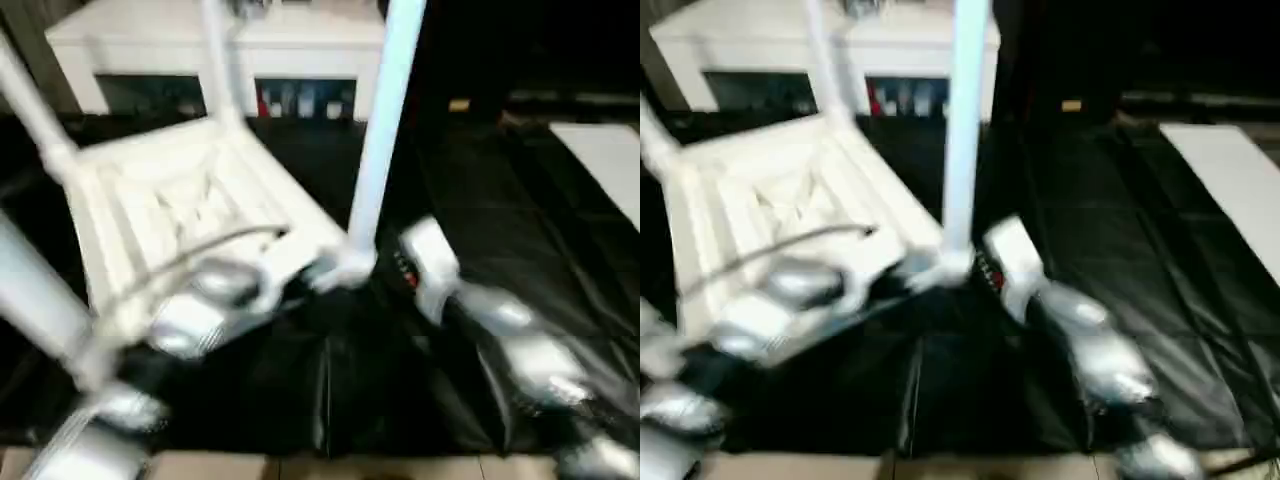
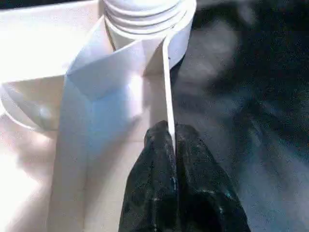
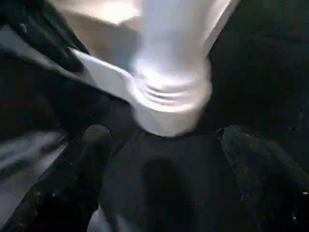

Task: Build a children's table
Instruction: Rotate leg to tighten

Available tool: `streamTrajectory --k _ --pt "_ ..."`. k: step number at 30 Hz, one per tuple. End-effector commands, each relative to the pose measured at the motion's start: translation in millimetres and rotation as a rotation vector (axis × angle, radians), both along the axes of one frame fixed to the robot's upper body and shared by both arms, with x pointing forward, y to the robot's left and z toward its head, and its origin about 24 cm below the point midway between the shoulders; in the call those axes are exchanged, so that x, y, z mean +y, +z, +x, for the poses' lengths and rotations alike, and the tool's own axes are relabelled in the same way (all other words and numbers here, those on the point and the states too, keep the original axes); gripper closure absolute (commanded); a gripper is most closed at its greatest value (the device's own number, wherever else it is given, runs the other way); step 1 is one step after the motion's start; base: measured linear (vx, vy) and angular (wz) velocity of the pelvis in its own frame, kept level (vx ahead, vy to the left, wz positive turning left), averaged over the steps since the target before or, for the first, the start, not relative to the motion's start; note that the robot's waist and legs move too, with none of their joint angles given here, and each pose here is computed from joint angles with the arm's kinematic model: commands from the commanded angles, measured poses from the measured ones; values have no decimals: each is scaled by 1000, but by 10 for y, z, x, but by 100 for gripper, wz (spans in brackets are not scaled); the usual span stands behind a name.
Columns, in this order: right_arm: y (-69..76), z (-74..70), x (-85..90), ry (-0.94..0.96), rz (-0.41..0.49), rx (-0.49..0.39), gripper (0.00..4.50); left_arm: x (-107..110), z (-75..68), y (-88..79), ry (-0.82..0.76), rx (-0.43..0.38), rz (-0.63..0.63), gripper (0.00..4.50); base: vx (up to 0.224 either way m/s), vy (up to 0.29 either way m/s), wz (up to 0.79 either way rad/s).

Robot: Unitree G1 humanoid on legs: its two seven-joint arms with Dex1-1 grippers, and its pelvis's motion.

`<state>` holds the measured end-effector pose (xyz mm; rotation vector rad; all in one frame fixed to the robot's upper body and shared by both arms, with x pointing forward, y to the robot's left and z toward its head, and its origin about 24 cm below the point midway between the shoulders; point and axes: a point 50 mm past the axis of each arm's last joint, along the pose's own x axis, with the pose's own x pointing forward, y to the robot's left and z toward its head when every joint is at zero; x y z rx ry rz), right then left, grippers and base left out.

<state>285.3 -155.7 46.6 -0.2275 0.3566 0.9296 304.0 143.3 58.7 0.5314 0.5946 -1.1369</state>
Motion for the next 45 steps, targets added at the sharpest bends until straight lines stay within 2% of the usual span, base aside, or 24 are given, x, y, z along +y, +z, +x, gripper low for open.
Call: streamTrajectory --k 1,6,14,18,20,23,25,32,38,41,45 --pt "116 -5 96 78 20 -50 52 -65 -204 -195 -117 143 34 450 0 0 0" --pt "132 3 134 140 -8 -51 52 -33 -280 -142 -171 169 29 450 0 0 0" --pt "101 -48 200 242 -2 -28 52 1 -299 -121 -176 172 36 450 0 0 0" --pt "89 11 230 223 8 -31 52 17 -300 -119 -170 173 41 450 0 0 0" --pt "89 27 246 222 17 -28 78 18 -300 -121 -169 174 42 450 0 0 0" --pt "85 41 279 230 29 -25 91 18 -300 -128 -166 174 44 450 0 0 0" --pt "77 47 291 233 33 -24 118 22 -300 -135 -164 175 46 450 0 0 0" --pt "49 48 302 245 37 -10 172 31 -307 -147 -161 179 52 450 0 0 0" --pt "38 46 308 249 51 -5 191 33 -313 -155 -162 183 53 450 0 0 0" --pt "-19 80 315 183 30 -17 194 19 -284 -175 -129 169 42 450 0 0 0" --pt "-113 242 315 -81 -4 -55 194 -86 -121 -208 20 94 0 450 0 0 0"
